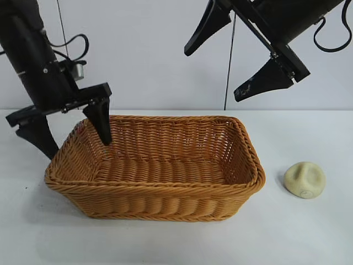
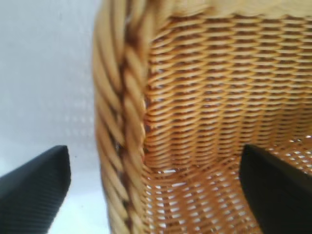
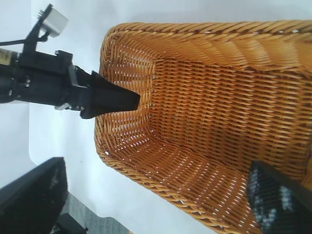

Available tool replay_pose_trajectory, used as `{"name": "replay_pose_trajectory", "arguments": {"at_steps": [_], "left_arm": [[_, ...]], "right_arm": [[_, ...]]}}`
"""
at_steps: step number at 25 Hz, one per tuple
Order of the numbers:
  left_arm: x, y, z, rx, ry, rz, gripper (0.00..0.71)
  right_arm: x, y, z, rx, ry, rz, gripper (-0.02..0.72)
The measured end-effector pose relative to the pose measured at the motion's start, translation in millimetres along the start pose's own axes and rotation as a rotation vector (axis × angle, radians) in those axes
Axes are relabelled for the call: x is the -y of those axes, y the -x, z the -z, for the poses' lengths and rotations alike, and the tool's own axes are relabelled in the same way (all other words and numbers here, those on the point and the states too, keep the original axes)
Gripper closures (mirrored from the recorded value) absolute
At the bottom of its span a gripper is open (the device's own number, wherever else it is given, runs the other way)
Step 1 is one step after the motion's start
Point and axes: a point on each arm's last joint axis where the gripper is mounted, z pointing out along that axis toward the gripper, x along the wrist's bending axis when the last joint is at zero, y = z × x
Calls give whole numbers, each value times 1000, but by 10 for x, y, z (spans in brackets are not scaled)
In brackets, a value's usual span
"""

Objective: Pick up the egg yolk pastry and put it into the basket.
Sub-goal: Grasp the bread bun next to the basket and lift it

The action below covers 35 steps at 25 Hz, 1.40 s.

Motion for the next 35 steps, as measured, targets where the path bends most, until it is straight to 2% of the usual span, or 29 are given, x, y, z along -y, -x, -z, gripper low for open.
{"name": "replay_pose_trajectory", "arguments": {"at_steps": [5,10,12,15,20,22,29,35], "left_arm": [[-45,84,453,-73,60,-69,20],[-127,11,704,-243,136,-102,20],[-143,-67,751,-291,147,-102,20],[-160,-258,815,-316,153,-61,20],[-166,-692,971,-332,173,44,20],[-141,-777,1029,-335,181,66,20],[206,-720,1202,-333,173,48,20],[839,-572,1513,-334,213,28,20]], "right_arm": [[0,0,0,0,0,0,10],[0,0,0,0,0,0,10],[0,0,0,0,0,0,10],[0,0,0,0,0,0,10],[0,0,0,0,0,0,10],[0,0,0,0,0,0,10],[0,0,0,0,0,0,10],[0,0,0,0,0,0,10]]}}
